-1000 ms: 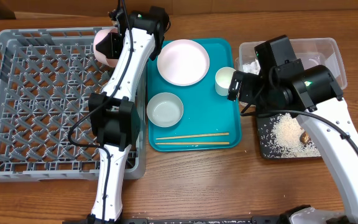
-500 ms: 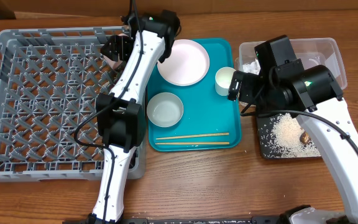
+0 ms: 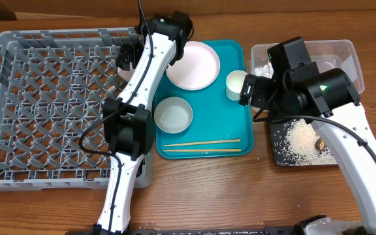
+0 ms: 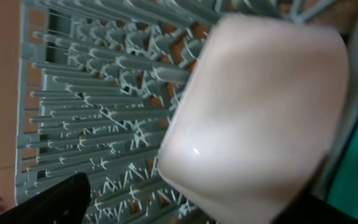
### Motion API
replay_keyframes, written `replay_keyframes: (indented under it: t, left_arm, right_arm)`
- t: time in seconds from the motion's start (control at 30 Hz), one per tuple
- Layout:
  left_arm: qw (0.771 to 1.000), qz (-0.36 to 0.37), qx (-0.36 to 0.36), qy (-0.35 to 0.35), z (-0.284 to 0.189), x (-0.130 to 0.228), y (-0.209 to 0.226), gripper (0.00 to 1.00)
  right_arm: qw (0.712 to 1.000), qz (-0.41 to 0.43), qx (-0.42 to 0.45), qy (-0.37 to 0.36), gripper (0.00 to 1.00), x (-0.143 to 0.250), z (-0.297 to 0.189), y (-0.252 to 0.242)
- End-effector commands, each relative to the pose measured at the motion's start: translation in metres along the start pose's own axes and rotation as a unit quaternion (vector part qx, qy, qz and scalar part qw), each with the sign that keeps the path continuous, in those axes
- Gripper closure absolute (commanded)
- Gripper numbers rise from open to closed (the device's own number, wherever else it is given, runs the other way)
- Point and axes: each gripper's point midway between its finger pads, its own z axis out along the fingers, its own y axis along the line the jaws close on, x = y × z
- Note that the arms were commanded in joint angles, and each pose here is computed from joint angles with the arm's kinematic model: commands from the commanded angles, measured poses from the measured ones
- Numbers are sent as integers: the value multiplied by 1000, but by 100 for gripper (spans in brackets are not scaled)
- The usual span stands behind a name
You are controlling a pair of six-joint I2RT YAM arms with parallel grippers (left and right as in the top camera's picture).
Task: Sort waste into correct bins and load items into the dishwasher
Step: 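Open the left gripper and move it over the small white bowl, then grasp the small white bowl rim with the left gripper and lift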
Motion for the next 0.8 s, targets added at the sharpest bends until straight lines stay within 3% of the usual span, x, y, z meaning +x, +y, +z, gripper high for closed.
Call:
replay_keyframes:
  t: [0.0, 0.1, 0.2, 0.27, 0.4, 0.47, 0.67, 0.77]
  left_arm:
    - [996, 22, 90, 14, -29, 1, -10, 8]
    - [988, 7, 153, -6, -61, -10, -2, 5]
    - [965, -6, 261, -23, -105, -16, -1, 0]
    - [942, 4, 335, -28, -134, -15, -4, 0]
    - [863, 130, 486, -48, -193, 10, -10, 0]
    - [846, 163, 504, -57, -200, 15, -13, 0]
    - [864, 209, 457, -38, -168, 24, -21, 1]
    - [851, 277, 446, -17, -148, 42, -32, 4]
  right_arm:
    - [1000, -1, -1, -10, 0, -3, -3, 1]
    - [1000, -1, -1, -10, 0, -3, -3, 1]
    - [1000, -1, -1, -10, 0, -3, -3, 1]
    - [1000, -1, -1, -10, 0, -3, -3, 1]
    - [1000, -1, -1, -10, 0, -3, -3, 1]
    - [1000, -1, -1, -10, 0, -3, -3, 1]
    - [1000, -1, -1, -10, 0, -3, -3, 1]
    - [1000, -1, -1, -10, 0, -3, -3, 1]
